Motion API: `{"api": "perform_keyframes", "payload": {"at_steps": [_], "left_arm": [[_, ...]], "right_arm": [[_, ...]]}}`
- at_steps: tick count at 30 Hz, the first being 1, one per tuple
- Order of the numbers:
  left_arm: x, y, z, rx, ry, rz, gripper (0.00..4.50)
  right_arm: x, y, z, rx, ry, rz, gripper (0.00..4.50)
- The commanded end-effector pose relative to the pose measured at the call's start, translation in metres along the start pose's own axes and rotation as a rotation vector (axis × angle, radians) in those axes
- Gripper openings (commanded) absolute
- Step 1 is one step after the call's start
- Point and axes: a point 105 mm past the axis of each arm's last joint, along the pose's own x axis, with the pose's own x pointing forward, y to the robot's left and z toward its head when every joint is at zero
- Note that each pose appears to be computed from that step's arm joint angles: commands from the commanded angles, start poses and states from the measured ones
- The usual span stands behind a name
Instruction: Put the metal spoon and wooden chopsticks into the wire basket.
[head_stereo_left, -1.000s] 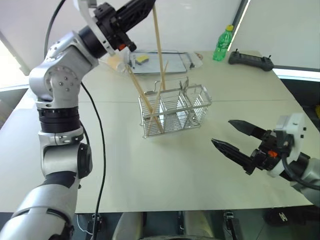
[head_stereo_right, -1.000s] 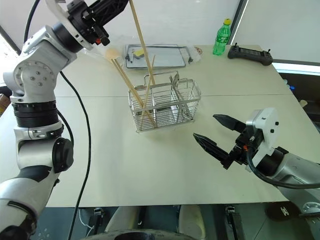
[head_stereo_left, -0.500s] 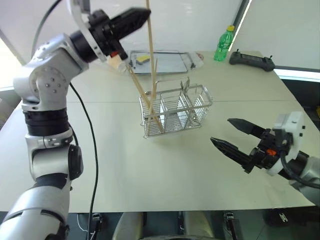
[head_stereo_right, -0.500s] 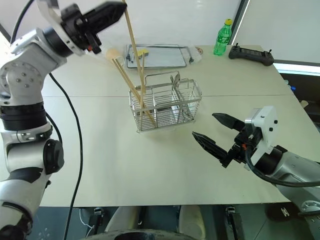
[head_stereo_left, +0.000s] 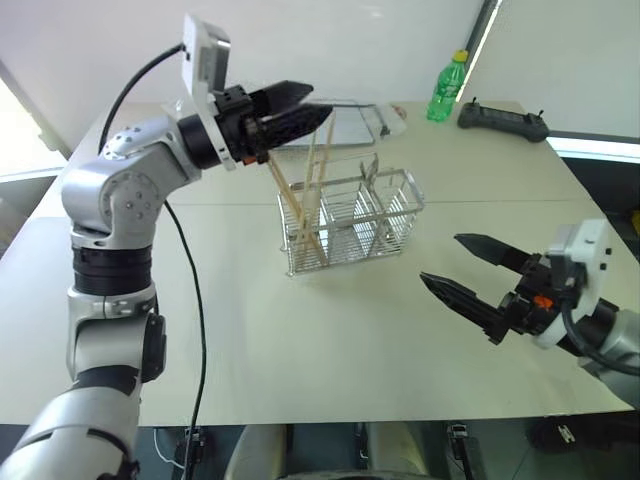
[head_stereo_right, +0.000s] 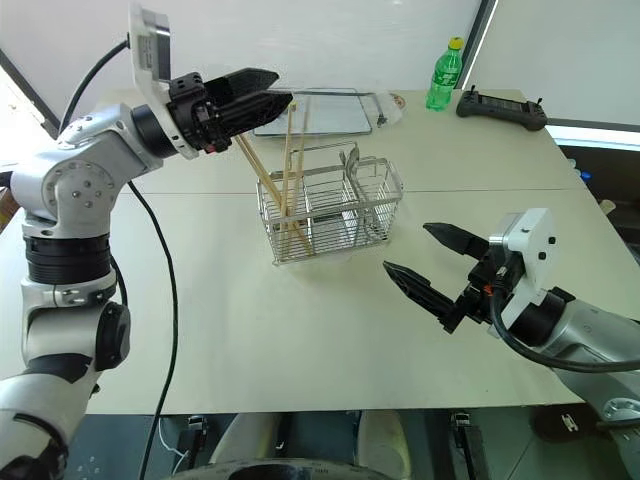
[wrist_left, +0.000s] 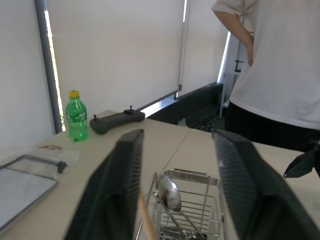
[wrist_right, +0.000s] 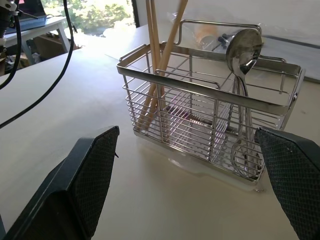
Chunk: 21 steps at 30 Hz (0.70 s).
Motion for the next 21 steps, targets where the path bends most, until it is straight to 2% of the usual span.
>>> {"api": "perform_keyframes", "payload": {"at_steps": [1, 4, 6, 8, 12, 16, 18, 21], "left_arm": [[-0.002, -0.003, 0.024, 0.011, -0.089, 0.001, 4.40], [-0.007, 0.002, 0.035, -0.013, -0.159, 0.030, 4.47], [-0.014, 0.004, 0.034, 0.023, -0.115, 0.019, 4.47], [-0.026, -0.002, 0.026, 0.089, 0.006, -0.051, 4.47], [-0.070, -0.002, -0.008, 0.255, 0.368, -0.165, 4.47], [-0.112, 0.001, -0.032, 0.295, 0.634, -0.242, 4.47], [-0.122, 0.002, -0.040, 0.315, 0.705, -0.264, 4.47], [-0.125, 0.004, -0.048, 0.329, 0.731, -0.272, 4.47]], "right_arm": [[0.000, 0.003, 0.004, -0.014, -0.015, 0.014, 4.50], [-0.001, 0.000, 0.004, -0.029, -0.006, 0.014, 4.50], [-0.004, -0.007, 0.006, -0.062, 0.005, 0.004, 4.50], [-0.008, -0.015, 0.011, -0.091, 0.012, -0.008, 4.50], [-0.021, -0.032, 0.019, -0.151, 0.040, -0.028, 4.50], [-0.030, -0.041, 0.018, -0.188, 0.086, -0.021, 4.50], [-0.031, -0.044, 0.017, -0.196, 0.095, -0.019, 4.50], [-0.028, -0.045, 0.017, -0.198, 0.090, -0.013, 4.50]]}}
